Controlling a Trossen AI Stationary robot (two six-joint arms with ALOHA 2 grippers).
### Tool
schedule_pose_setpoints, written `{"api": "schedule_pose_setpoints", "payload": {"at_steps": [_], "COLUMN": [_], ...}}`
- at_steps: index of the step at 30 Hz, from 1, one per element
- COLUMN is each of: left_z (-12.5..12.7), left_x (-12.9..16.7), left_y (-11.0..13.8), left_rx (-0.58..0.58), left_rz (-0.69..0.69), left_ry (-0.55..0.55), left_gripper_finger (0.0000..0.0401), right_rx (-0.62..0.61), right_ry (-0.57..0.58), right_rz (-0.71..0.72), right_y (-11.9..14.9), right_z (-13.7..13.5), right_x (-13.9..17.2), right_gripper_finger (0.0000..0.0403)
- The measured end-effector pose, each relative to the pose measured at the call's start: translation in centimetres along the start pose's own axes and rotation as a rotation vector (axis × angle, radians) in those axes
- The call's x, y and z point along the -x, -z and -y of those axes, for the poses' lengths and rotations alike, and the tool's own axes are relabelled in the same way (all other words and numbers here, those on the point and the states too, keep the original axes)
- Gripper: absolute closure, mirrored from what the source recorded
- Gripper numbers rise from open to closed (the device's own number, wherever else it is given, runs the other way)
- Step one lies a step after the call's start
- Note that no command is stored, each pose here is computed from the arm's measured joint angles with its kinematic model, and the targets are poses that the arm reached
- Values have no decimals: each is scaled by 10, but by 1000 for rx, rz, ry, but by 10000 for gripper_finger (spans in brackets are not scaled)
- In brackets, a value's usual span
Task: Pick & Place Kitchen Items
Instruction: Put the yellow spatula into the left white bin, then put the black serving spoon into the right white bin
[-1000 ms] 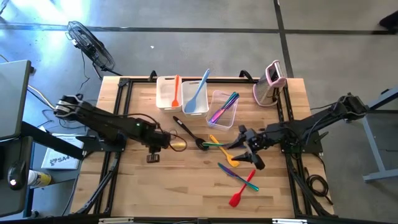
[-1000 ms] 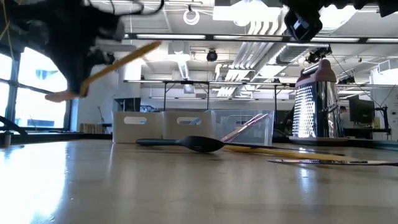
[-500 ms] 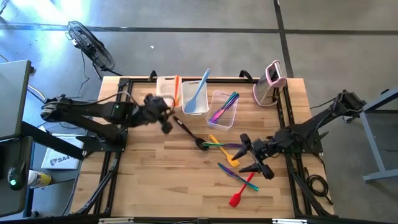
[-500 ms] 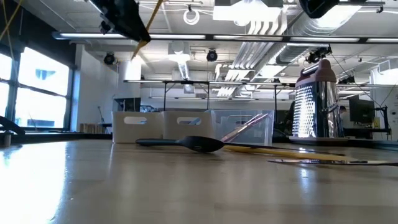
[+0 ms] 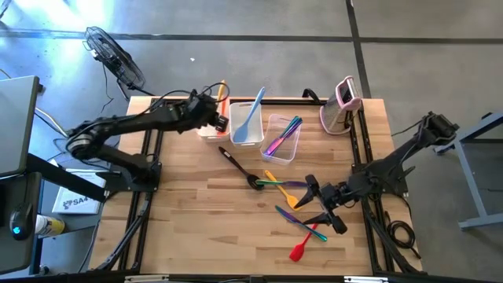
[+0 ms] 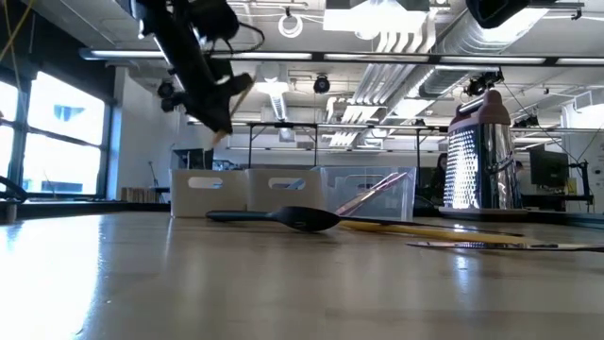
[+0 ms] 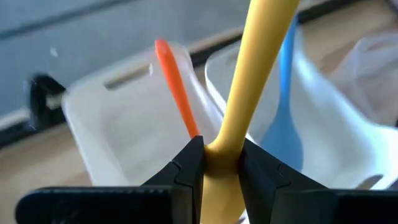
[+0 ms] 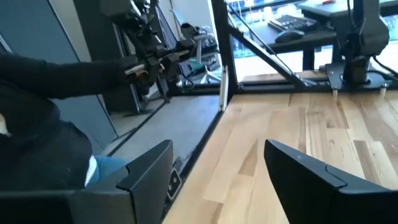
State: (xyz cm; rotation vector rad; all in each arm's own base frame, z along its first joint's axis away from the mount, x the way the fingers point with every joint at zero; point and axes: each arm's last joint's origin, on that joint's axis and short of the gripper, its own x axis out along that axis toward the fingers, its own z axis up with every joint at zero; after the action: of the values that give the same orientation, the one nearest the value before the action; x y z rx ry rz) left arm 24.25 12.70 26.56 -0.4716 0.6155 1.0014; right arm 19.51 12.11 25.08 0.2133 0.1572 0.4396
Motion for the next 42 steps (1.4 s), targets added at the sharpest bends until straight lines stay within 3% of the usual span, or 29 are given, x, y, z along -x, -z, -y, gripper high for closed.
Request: {"api": "schedule_pose_setpoints", "payload": {"at_steps": [9,19,30,38,42], "left_z": [4,4,-1,-2,-4], "left_x": [-50,-63,-62,-60,-44], "left_y": [18,25,30,30,22], "left_rx": [-23,-37,-55,-57,-79], "left_rz": [-145,-207,-284,-285,-293], "left_ry": [-68,-78,-84,-89,-15], "left_gripper_finger": [333,332,189,173,172], "right_rx": [0,-10,-3,-4,-4], "right_ry": [7,-29,-30,-30,-30], "right_rz": [-29,-39,-36,-36,-37], "right_y": [15,20,19,19,19], "right_z": [2,1,1,1,1], "right_x": [-18,-24,-24,-24,-24], "right_gripper_finger": [156,156,156,156,156]}}
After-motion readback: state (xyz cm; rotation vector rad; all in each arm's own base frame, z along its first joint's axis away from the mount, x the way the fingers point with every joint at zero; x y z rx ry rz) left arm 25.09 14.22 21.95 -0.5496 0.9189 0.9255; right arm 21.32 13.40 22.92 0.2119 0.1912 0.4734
